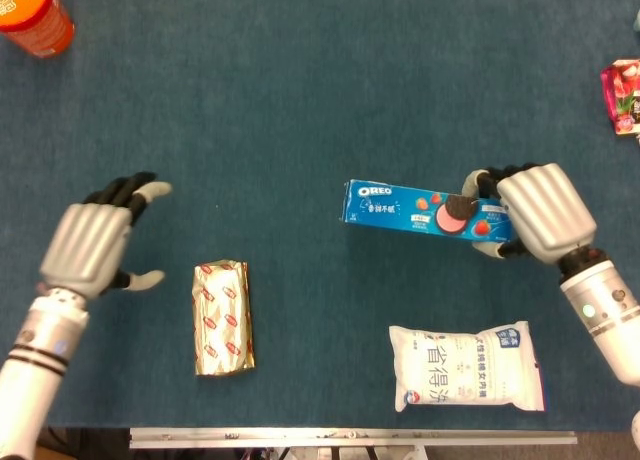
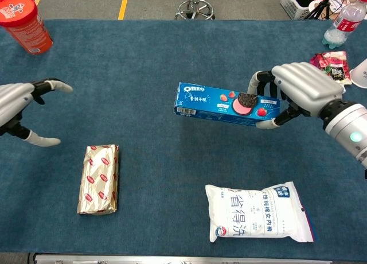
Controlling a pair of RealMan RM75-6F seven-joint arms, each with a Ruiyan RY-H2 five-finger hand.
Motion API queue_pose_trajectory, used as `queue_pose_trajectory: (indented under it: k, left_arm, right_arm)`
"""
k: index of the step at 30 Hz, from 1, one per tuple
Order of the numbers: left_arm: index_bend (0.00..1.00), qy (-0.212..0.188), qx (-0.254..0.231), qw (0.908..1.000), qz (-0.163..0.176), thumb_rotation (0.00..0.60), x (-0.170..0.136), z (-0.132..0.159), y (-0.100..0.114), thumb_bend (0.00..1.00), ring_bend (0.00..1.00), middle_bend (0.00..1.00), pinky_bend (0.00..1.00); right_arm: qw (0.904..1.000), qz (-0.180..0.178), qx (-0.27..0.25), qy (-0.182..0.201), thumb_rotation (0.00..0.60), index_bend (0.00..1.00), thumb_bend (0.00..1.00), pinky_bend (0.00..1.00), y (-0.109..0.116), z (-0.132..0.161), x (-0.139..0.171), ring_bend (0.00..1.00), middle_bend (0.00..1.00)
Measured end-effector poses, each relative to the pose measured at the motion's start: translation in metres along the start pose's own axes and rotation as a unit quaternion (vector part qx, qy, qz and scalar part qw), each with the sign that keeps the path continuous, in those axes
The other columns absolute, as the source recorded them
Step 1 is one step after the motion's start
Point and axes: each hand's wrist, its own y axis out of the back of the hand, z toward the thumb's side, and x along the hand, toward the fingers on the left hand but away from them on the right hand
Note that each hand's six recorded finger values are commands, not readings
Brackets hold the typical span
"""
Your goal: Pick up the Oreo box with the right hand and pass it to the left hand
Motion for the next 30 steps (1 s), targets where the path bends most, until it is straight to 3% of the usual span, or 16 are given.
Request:
queue_pose_trajectory:
  k: [15,30]
  left_arm:
    - [0.14,-0.060,-0.043,0.9972,-0.015,0.600,0.059,0.065,-0.004,0.07,0.11,0.06,0.26]
    - [0.13,-0.037,-0.096,0.9946,-0.008,0.600,0.082,0.075,0.006,0.07,0.11,0.05,0.26]
  right_arm:
    - [0.9998,0.016,-0.013,0.008,0.600,0.55,0.17,0.55,0.003,0.001,-0.012,0.62,0.62]
    - [0.9994,0.027,-0.012,0.019,0.600,0.55,0.17,0.55,0.000,0.010,-0.021,0.62,0.62]
